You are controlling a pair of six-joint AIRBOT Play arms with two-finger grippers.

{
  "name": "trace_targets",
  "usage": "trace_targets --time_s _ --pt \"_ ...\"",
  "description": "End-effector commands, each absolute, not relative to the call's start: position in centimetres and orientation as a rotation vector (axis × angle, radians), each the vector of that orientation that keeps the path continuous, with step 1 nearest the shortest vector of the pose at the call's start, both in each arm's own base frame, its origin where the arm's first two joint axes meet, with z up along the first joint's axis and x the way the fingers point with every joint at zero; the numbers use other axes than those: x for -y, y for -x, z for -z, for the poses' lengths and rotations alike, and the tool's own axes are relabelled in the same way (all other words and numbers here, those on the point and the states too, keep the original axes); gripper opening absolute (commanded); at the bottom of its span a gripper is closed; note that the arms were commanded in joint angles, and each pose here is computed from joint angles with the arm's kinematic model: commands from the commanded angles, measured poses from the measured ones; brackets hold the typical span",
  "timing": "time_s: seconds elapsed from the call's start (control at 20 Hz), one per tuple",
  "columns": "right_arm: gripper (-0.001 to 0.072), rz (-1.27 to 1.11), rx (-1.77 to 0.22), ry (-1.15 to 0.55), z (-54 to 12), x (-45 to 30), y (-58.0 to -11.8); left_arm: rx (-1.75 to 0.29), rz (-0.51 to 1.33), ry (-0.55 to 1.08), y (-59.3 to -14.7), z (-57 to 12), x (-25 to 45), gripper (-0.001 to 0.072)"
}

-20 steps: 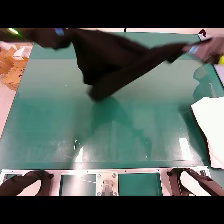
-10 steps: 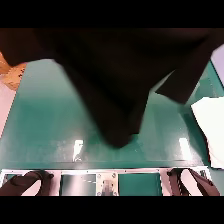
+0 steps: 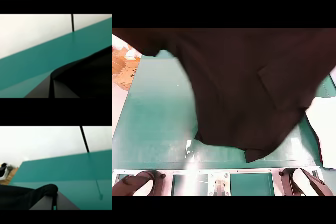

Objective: Fold the shirts.

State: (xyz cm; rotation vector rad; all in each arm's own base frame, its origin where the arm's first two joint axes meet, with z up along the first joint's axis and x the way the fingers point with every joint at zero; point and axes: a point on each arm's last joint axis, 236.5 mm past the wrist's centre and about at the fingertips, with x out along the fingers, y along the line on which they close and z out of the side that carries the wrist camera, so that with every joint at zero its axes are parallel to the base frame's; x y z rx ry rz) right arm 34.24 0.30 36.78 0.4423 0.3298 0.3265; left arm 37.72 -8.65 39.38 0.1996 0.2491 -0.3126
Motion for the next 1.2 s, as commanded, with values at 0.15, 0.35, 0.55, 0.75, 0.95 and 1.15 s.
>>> trace_targets --time_s 0.15,0.35,0.55,0.75,0.95,1.15 --pt "0.0015 -0.255 -0.590 -0.651 -18.8 3.3 -41.4 -0.505 0.525 0.143 -49.8 -22.4 16.3 0.0028" --pt "0.0015 -0.203 -0.754 -0.752 -8.8 5.1 -43.4 -0.730 0.625 0.389 -52.9 -11.4 20.5 0.0028" --pt "0.0015 -0.177 -0.904 -0.825 -1.7 5.6 -43.7 -0.912 0.677 0.477 -52.1 -4.6 22.9 0.0029" --pt "0.0015 -0.177 -0.939 -0.839 0.2 5.8 -43.8 -0.963 0.752 0.501 -50.6 -5.7 23.9 0.0701" --pt "0.0015 -0.166 -0.938 -0.798 -0.1 6.6 -43.9 -1.213 0.785 0.494 -46.1 -8.0 20.4 0.0701" --pt "0.0015 -0.127 -0.918 -0.771 0.2 7.9 -44.2 -1.715 0.548 0.412 -37.6 -3.7 15.4 0.0702"
